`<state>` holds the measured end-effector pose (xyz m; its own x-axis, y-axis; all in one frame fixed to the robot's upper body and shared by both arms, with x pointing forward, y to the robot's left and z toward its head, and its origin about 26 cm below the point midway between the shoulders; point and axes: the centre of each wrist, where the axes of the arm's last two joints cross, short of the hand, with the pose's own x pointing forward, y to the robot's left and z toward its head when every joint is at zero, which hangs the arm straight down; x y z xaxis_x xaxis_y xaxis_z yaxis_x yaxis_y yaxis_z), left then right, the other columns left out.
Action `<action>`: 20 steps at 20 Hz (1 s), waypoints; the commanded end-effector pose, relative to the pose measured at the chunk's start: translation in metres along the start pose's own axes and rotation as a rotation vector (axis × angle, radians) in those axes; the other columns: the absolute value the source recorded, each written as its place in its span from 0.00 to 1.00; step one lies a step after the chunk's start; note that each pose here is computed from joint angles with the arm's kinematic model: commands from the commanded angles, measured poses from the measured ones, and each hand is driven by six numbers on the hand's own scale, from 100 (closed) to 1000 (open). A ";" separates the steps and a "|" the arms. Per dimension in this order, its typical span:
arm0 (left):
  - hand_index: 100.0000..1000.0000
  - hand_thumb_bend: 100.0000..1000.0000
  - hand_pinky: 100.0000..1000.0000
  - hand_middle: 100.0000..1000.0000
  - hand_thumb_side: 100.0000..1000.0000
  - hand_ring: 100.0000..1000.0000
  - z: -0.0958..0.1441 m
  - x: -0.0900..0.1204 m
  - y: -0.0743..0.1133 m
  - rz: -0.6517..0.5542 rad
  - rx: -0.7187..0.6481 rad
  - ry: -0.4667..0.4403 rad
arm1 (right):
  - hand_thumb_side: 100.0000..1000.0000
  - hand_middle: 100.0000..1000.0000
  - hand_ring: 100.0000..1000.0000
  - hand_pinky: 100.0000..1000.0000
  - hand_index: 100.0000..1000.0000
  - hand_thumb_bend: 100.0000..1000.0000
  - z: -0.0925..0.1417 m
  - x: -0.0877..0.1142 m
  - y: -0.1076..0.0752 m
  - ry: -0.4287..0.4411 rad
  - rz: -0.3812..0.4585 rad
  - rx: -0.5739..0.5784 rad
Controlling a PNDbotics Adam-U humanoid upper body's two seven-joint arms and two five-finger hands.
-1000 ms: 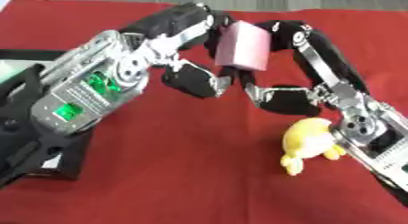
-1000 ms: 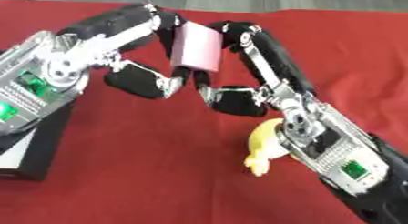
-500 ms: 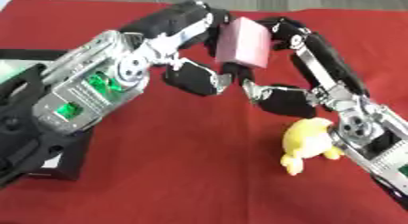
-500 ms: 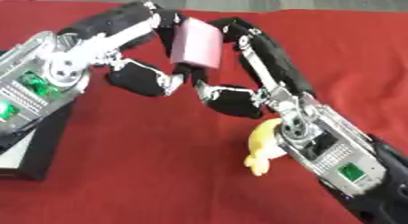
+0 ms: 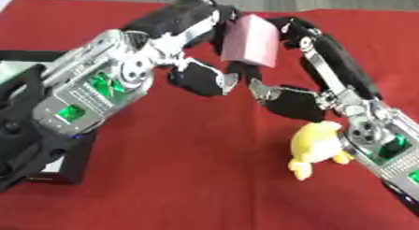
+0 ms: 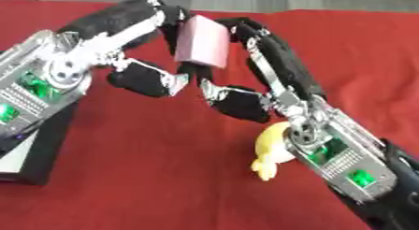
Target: Pick up the objects with one hand, pass them to the other hand, and then place them into the box on the other side of the table.
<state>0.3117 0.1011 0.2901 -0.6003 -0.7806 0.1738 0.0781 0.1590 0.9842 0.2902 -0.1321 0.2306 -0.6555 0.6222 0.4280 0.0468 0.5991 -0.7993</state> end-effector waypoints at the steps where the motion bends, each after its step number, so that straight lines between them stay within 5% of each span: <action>1: 0.29 0.00 0.97 0.40 0.16 0.63 0.000 -0.001 0.008 -0.020 0.026 0.003 | 0.00 0.85 0.82 0.81 0.88 0.28 -0.002 0.005 -0.010 -0.030 -0.005 -0.046; 20: 0.29 0.00 0.95 0.39 0.17 0.63 0.008 -0.013 0.012 -0.062 0.015 0.017 | 0.00 0.87 0.83 0.84 0.88 0.32 0.001 0.002 -0.011 0.026 0.039 -0.121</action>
<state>0.3162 0.1093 0.2873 -0.5955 -0.7907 0.1421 0.0766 0.1202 0.9898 0.2908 -0.1337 0.2313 -0.6250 0.6486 0.4344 0.1269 0.6335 -0.7633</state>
